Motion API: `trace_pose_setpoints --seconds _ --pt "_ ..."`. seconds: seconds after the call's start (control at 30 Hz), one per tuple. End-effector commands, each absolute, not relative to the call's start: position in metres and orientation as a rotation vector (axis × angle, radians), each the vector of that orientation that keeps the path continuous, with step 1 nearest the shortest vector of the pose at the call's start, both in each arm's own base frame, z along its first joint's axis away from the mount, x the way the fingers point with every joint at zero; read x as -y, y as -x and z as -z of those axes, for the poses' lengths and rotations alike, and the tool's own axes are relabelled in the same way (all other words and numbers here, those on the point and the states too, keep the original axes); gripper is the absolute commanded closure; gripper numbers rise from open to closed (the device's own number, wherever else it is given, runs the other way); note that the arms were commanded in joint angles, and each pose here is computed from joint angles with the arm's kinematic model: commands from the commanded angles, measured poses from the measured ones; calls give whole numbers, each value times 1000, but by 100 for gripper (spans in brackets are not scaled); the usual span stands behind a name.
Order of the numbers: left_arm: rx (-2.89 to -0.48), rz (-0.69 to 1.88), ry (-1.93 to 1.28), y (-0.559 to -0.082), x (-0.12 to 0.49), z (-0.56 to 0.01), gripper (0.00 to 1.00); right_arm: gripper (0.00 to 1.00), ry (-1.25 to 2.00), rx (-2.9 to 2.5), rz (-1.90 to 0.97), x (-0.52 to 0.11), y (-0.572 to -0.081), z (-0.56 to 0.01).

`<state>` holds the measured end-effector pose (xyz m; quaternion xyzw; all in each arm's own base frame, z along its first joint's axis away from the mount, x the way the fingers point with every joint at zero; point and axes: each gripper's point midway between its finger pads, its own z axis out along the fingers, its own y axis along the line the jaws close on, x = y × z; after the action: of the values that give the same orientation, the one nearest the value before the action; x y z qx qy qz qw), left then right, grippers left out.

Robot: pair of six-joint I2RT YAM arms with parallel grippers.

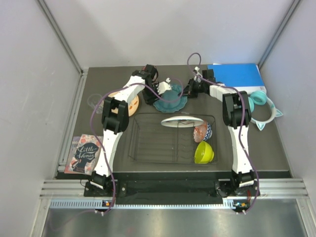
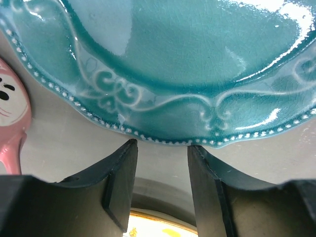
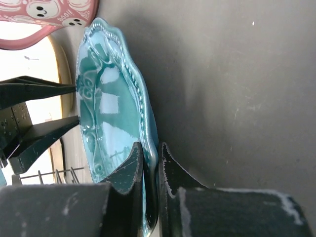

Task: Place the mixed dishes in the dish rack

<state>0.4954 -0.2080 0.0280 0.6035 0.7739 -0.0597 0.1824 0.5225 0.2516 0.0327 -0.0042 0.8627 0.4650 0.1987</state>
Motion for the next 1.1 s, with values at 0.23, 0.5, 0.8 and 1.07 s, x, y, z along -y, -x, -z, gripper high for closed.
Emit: trace_pose_setpoints --seconds 0.23,0.5,0.8,1.07 --pt "-1973 372 -1338 -526 248 -122 47 100 57 -2292 -1564 -284 -489 -95" --pt "-2011 370 -1136 -489 168 -194 44 100 59 -2192 -1503 -269 -511 -143" --pt "-2147 369 -1020 -447 115 -190 44 100 122 -2080 -1315 -241 -533 -211" --pt "-2227 368 -974 -418 104 -168 45 100 208 -1979 -1048 -214 -539 -272"
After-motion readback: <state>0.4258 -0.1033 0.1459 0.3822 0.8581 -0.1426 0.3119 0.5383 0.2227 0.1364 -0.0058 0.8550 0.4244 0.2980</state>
